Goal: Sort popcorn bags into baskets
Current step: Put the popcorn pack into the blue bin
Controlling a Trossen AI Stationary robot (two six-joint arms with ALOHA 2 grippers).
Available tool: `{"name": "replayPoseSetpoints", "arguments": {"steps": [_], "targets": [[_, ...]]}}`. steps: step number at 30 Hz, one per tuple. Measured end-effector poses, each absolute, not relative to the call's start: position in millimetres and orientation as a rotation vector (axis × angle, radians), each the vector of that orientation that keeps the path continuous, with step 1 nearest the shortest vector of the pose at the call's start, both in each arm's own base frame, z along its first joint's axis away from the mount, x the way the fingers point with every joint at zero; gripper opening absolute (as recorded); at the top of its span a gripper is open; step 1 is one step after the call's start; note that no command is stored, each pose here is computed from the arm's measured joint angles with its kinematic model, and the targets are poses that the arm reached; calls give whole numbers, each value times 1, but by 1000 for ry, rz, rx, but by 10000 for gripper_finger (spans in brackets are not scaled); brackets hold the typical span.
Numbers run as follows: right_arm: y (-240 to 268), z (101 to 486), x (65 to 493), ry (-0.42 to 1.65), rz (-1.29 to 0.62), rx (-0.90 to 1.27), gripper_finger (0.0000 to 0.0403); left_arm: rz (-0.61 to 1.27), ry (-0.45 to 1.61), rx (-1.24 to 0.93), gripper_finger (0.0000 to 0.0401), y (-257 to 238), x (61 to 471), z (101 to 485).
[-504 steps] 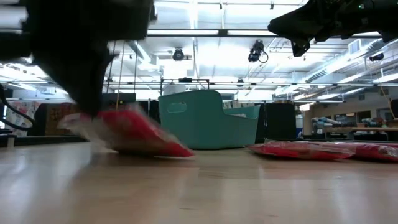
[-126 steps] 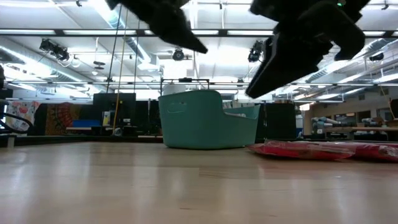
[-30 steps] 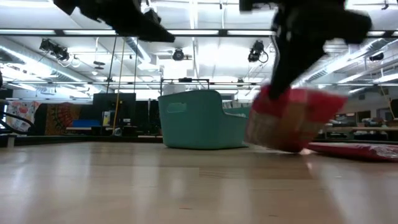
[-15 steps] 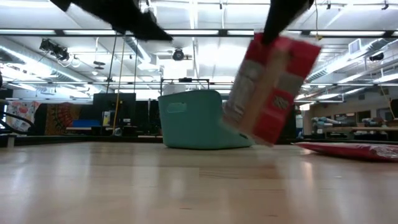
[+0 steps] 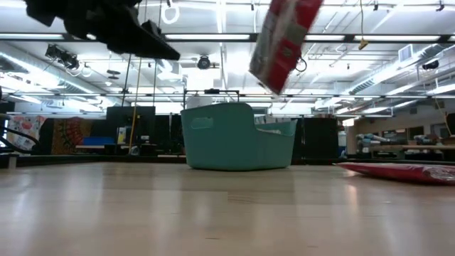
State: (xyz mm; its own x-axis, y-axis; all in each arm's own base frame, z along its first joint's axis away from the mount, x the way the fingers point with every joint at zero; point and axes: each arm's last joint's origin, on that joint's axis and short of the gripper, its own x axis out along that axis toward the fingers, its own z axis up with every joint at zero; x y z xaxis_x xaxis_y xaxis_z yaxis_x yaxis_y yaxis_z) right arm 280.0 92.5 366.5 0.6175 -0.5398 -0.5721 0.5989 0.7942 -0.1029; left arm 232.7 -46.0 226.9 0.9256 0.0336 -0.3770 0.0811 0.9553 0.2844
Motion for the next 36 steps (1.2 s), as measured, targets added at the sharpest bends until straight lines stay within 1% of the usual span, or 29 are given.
{"name": "replayPoseSetpoints", "arguments": {"steps": [5,10,16,21,26,30,32,36], "targets": [[63,377,294,571,-671,75,4,-25,304,269,142,-47,220,221],[25,378,310,582,-687,60,4,-19,187,241,142,-44,201,220],[-22,372,325,594,-735,60,4,2,145,204,142,-40,189,226],[-60,363,325,648,-817,99,4,6,146,150,142,-40,189,226],[-79,360,324,655,-859,122,5,9,183,103,142,-39,189,222],[-87,359,326,652,-801,174,5,10,183,79,142,-40,189,222],[-92,352,335,663,-759,203,5,12,182,66,142,-40,189,222],[-102,318,360,753,-638,262,5,12,179,65,142,-40,189,222]]}}
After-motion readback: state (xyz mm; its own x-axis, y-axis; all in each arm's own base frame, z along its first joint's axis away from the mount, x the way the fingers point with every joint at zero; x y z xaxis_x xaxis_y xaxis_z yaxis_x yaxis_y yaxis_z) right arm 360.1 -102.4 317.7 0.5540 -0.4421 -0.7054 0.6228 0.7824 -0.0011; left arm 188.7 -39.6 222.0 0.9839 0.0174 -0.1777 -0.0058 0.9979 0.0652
